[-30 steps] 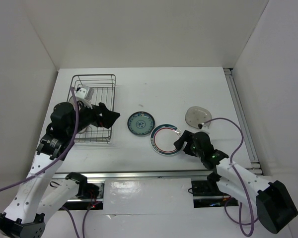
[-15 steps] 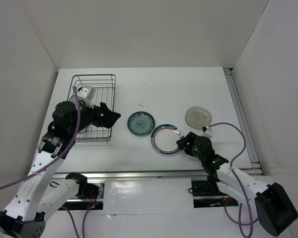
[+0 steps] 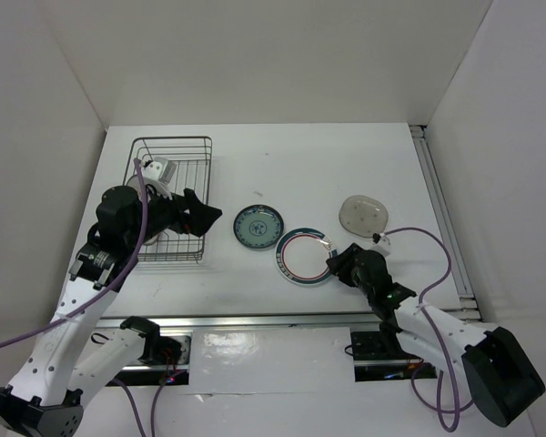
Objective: Load the plates into the dish rack
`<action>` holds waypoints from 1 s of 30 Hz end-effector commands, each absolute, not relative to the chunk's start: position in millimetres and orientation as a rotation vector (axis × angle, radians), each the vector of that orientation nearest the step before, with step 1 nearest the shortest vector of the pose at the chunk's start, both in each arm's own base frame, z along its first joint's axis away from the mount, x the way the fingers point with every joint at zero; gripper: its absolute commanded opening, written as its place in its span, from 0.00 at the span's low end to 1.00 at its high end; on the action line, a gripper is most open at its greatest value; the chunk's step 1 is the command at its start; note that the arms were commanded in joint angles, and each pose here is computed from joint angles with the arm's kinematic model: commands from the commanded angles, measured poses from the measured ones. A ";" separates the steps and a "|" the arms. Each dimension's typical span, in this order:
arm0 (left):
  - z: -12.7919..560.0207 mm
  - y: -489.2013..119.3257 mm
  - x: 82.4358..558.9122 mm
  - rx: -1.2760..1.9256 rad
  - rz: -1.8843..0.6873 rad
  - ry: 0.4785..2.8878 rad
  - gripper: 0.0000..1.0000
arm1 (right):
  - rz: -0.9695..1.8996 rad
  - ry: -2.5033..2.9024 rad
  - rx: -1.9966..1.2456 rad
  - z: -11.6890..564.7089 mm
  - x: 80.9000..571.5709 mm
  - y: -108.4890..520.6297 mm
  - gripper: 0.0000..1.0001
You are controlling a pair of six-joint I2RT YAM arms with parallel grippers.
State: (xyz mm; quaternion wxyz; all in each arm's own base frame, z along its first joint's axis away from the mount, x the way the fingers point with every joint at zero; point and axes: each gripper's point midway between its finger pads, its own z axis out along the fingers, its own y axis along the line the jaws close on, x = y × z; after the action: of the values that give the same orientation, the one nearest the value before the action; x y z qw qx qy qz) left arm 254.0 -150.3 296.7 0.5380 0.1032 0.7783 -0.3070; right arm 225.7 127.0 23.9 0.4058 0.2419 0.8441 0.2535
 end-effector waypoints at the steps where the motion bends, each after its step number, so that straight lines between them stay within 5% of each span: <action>1: 313.1 -155.7 251.7 0.261 -0.768 1.799 1.00 | 0.570 2.170 0.690 -1.3 213.3 112.7 0.50; 21: 311.3 -158.3 250.4 0.275 -0.784 1.799 1.00 | 0.526 2.176 0.794 -20.4 206.6 102.4 0.24; 26: 309.0 -160.2 250.8 0.282 -0.793 1.808 1.00 | 0.532 2.160 0.834 -19.5 207.9 101.7 0.05; 30: 309.1 -161.3 249.7 0.289 -0.801 1.807 1.00 | 0.541 2.144 0.882 -18.6 208.4 100.8 0.00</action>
State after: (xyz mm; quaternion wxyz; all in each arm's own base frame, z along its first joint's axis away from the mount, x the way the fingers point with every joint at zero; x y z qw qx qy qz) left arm 251.5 -155.0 295.5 0.5301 0.1125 0.7779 -0.3181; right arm 230.6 126.5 19.0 0.3863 0.3181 0.8242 0.2651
